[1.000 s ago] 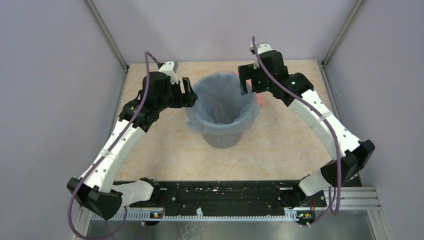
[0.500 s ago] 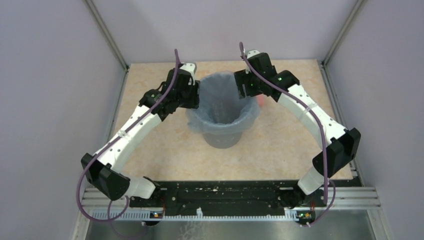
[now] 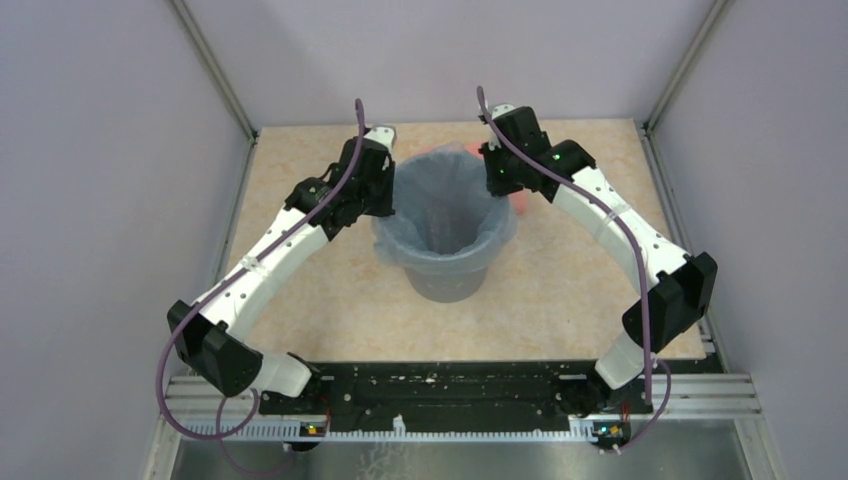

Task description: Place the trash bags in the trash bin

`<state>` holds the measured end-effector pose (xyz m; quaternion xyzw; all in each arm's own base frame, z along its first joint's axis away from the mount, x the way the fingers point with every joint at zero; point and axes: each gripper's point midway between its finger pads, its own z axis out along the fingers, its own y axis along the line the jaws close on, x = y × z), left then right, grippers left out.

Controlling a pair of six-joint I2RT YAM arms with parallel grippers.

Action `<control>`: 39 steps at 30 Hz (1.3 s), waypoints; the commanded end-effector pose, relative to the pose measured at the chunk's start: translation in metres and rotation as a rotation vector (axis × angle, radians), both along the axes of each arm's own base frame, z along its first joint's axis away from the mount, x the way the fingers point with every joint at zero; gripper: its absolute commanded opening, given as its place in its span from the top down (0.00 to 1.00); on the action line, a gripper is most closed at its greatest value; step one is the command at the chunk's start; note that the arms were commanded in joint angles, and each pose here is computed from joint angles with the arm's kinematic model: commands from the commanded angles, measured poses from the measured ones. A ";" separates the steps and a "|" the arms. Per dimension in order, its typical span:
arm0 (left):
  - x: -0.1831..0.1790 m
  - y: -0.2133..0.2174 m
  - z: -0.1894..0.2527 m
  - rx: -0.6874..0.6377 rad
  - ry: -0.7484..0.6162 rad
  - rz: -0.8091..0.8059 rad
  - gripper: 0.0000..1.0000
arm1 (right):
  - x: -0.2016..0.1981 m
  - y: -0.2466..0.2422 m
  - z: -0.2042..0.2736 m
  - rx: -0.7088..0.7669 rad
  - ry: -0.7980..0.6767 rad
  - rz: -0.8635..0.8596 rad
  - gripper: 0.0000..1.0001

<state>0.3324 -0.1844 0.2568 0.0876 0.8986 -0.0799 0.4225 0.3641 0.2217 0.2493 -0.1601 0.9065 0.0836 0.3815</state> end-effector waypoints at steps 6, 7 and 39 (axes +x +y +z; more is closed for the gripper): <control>0.000 -0.012 0.011 -0.025 -0.032 -0.045 0.58 | 0.002 0.001 0.003 0.009 -0.011 -0.012 0.58; 0.000 -0.011 0.013 -0.024 -0.037 -0.043 0.53 | 0.001 0.001 0.005 0.012 -0.015 -0.011 0.49; -0.050 0.006 0.128 -0.268 -0.371 -0.129 0.02 | -0.082 -0.050 0.145 0.390 -0.458 -0.033 0.01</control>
